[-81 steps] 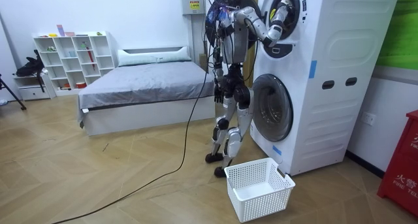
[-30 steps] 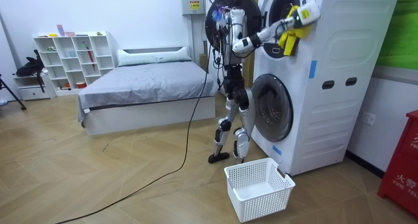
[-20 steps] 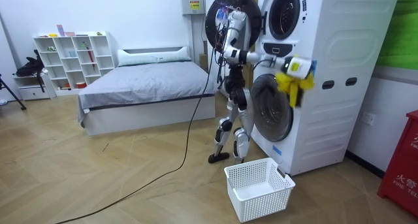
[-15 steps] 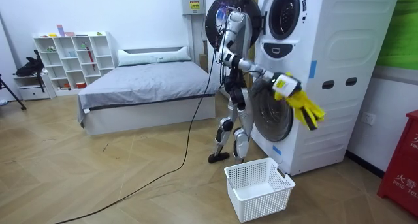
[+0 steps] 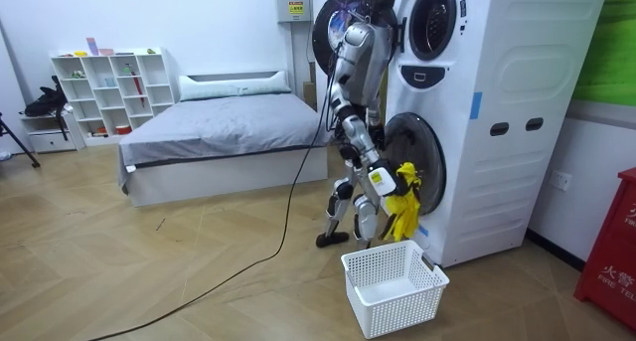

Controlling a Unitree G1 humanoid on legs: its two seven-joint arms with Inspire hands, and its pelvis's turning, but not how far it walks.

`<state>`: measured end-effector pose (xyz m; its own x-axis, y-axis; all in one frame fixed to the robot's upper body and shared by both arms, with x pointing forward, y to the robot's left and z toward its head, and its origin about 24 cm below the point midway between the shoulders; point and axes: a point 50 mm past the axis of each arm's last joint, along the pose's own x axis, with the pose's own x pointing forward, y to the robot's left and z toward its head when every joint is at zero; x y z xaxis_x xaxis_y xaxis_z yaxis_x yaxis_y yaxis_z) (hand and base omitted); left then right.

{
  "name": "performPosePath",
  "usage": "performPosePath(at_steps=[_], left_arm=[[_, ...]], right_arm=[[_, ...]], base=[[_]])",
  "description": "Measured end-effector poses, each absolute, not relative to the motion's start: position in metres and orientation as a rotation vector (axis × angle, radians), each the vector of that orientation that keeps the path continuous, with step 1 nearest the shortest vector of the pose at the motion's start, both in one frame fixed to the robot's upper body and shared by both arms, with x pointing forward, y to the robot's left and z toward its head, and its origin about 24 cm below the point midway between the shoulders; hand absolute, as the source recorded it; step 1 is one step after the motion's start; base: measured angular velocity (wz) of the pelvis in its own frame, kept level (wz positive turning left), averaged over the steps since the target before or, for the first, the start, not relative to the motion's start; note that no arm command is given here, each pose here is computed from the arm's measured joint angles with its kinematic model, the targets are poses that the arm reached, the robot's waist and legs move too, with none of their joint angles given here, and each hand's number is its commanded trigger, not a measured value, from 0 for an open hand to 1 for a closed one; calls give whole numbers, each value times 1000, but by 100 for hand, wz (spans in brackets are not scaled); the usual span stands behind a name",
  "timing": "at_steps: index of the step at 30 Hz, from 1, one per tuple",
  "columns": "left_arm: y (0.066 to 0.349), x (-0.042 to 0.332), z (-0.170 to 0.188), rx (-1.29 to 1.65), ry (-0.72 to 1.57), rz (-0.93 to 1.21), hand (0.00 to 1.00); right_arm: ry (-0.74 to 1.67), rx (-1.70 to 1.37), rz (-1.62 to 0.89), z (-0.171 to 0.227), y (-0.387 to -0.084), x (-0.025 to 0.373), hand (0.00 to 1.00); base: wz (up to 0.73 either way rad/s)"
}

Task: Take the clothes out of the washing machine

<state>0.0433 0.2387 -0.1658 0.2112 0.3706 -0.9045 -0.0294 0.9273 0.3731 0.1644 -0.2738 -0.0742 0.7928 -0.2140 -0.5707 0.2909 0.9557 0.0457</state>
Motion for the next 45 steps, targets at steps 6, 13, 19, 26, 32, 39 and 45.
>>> performPosePath(at_steps=[6, 13, 19, 26, 32, 39, 45], left_arm=[[235, 48, -166, 270, 1320, 285, 0], [230, 52, -167, 257, 1300, 270, 0], [222, 56, -168, 256, 1276, 238, 0], [215, 56, -169, 242, 1267, 228, 0], [215, 56, -168, 239, 1253, 229, 0], [214, 57, -168, 227, 1246, 214, 0], [214, 60, -168, 226, 1228, 214, 0]], right_arm=[[566, 118, -318, -71, -277, 177, 100], [612, 103, -379, -80, -284, 171, 100], [664, 101, -412, -90, -290, 162, 51], [652, 83, -422, -89, -296, 161, 0], [654, 130, -439, -91, -296, 158, 0], [607, 190, -451, -89, -296, 161, 0], [620, 191, -461, -92, -296, 158, 0]], base=[[-9], [-1], [5], [3], [11], [16], [5]])
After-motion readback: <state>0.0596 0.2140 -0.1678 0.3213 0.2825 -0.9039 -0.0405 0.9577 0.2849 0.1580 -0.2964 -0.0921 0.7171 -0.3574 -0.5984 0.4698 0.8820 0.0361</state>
